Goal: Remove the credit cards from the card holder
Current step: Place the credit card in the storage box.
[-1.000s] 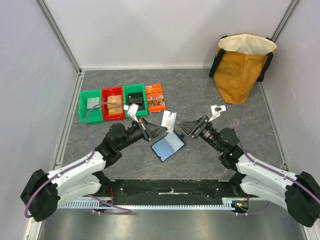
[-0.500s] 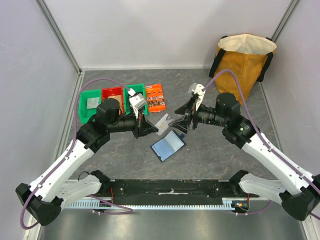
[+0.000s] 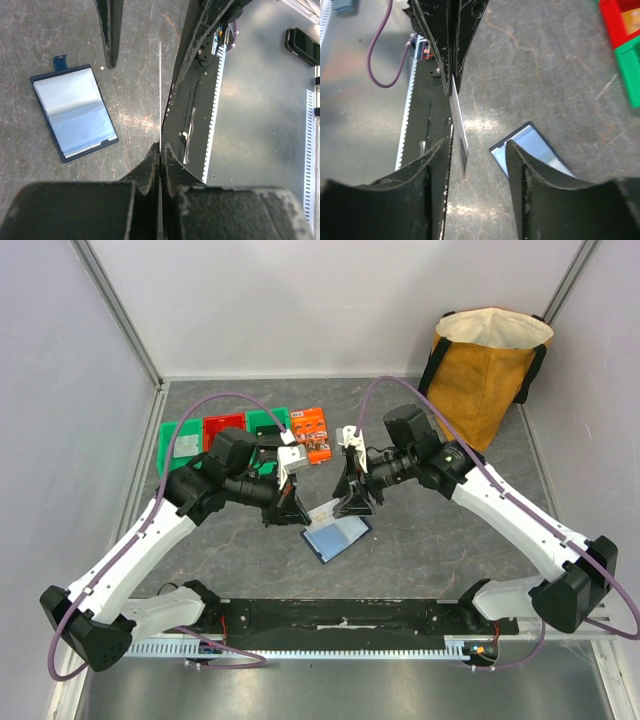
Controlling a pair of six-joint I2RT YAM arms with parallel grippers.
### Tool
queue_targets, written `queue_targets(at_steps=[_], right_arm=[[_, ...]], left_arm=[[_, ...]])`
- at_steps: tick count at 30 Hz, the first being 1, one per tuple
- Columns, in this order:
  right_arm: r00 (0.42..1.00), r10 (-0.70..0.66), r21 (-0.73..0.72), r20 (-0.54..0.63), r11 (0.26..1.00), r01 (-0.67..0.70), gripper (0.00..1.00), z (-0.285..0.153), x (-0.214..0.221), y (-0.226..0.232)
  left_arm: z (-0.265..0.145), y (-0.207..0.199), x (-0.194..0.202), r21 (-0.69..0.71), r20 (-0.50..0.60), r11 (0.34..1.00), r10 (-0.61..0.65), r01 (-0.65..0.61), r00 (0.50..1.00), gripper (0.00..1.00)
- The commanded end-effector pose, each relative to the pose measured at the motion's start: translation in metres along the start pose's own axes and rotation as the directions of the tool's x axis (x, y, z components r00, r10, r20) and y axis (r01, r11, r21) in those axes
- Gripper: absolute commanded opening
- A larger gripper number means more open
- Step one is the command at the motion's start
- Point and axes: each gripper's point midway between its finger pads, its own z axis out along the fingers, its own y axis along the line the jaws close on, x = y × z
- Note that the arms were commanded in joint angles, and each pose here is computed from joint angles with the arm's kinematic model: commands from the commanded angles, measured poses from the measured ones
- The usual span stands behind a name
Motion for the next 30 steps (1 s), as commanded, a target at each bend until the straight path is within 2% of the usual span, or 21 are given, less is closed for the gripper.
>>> queue_targets(at_steps=[1,2,6,7,8,11,14,16,18,21,25,30], right_arm=[[1.0,-0.03,-0.093,0.005,0.995,0.03,0.52,0.001,-0.004,0.016],[1.0,-0.031,-0.097,0.006,0.995,0.031,0.45,0.002,-0.005,0.017],[1.0,-0.028,-0.103,0.006,0.994,0.028,0.0,0.003,-0.003,0.017],[1.0,-0.022,-0.101,0.008,0.995,0.023,0.0,0.004,-0.003,0.016],[1.0,-0.014,-0.093,0.013,0.996,0.016,0.0,0.005,-0.004,0.014],[0.996,0.07,-0.057,0.049,0.996,-0.067,0.0,0.006,-0.004,0.005],[0.976,0.179,-0.014,0.127,0.984,-0.179,0.0,0.006,-0.008,-0.004],[0.95,0.234,0.023,0.209,0.97,-0.244,0.0,0.008,-0.011,-0.009],[0.908,0.271,0.077,0.318,0.948,-0.31,0.0,0.004,-0.02,-0.018],[0.806,0.32,0.095,0.498,0.904,-0.418,0.0,-0.006,-0.036,-0.027],[0.689,0.37,0.066,0.623,0.853,-0.518,0.0,-0.015,-0.039,-0.031],[0.557,0.429,-0.024,0.711,0.807,-0.59,0.0,-0.021,-0.035,-0.03]], left_arm=[[-0.006,-0.014,-0.007,0.071,-0.001,0.995,0.074,-0.074,0.997,0.02],[-0.006,-0.013,-0.006,0.071,-0.005,0.995,0.073,-0.072,0.997,0.02],[-0.007,-0.007,-0.001,0.031,-0.029,0.997,0.069,-0.068,0.997,0.02],[-0.008,-0.002,0.001,-0.005,-0.032,0.998,0.062,-0.062,0.998,0.05],[-0.008,0.005,0.001,-0.051,-0.029,0.997,0.051,-0.053,0.998,0.14],[-0.013,0.025,-0.007,-0.195,0.045,0.98,0.059,-0.05,0.997,0.5],[-0.025,0.045,-0.023,-0.358,0.201,0.934,0.073,0.004,0.977,0.65],[-0.037,0.053,-0.032,-0.429,0.335,0.897,0.046,0.109,0.941,0.68],[-0.045,0.057,-0.038,-0.435,0.469,0.874,0.017,0.215,0.883,0.68],[-0.049,0.051,-0.044,-0.334,0.643,0.882,-0.046,0.334,0.764,0.68],[-0.044,0.046,-0.041,-0.187,0.749,0.892,-0.142,0.411,0.647,0.68],[-0.039,0.034,-0.044,-0.011,0.803,0.908,-0.241,0.419,0.544,0.69]])
